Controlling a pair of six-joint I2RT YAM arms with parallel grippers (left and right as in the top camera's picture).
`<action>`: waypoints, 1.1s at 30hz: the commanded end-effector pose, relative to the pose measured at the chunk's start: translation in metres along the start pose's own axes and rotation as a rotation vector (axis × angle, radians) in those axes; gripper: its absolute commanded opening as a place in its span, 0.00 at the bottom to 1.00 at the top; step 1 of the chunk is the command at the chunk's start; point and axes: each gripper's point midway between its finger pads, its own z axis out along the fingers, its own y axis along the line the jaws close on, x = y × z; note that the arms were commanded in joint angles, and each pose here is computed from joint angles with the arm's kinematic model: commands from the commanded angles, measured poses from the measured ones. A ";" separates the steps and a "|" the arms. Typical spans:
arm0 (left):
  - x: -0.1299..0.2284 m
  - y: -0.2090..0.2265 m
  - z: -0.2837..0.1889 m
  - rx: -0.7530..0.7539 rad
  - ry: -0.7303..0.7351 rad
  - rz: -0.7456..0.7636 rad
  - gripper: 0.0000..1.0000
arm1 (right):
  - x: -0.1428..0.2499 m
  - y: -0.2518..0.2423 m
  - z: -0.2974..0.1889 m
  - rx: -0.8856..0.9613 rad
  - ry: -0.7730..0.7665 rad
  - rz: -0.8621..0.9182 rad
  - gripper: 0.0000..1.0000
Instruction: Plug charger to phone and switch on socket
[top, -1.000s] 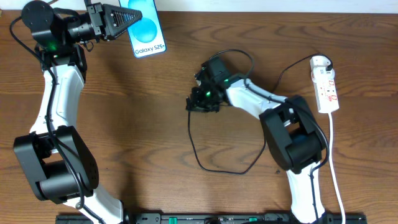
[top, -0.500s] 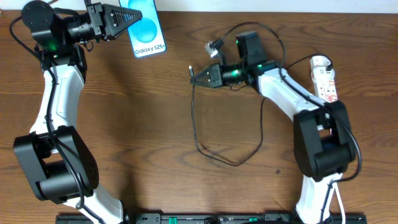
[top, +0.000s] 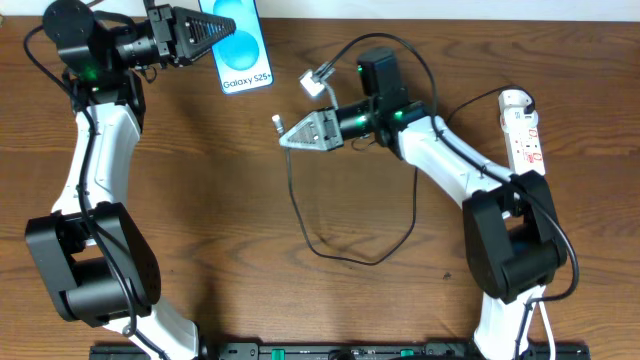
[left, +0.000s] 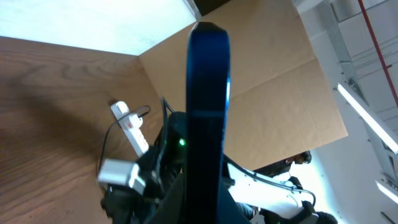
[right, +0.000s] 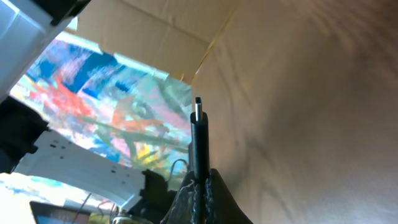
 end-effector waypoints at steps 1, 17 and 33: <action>0.000 -0.009 0.000 0.002 0.001 0.051 0.07 | -0.009 0.053 -0.003 -0.030 -0.007 -0.066 0.01; 0.005 -0.012 0.013 0.018 0.028 0.052 0.07 | -0.019 0.079 0.013 0.009 -0.048 -0.092 0.01; 0.007 -0.013 0.016 0.022 0.034 0.052 0.07 | -0.038 0.075 0.011 0.060 -0.130 -0.095 0.01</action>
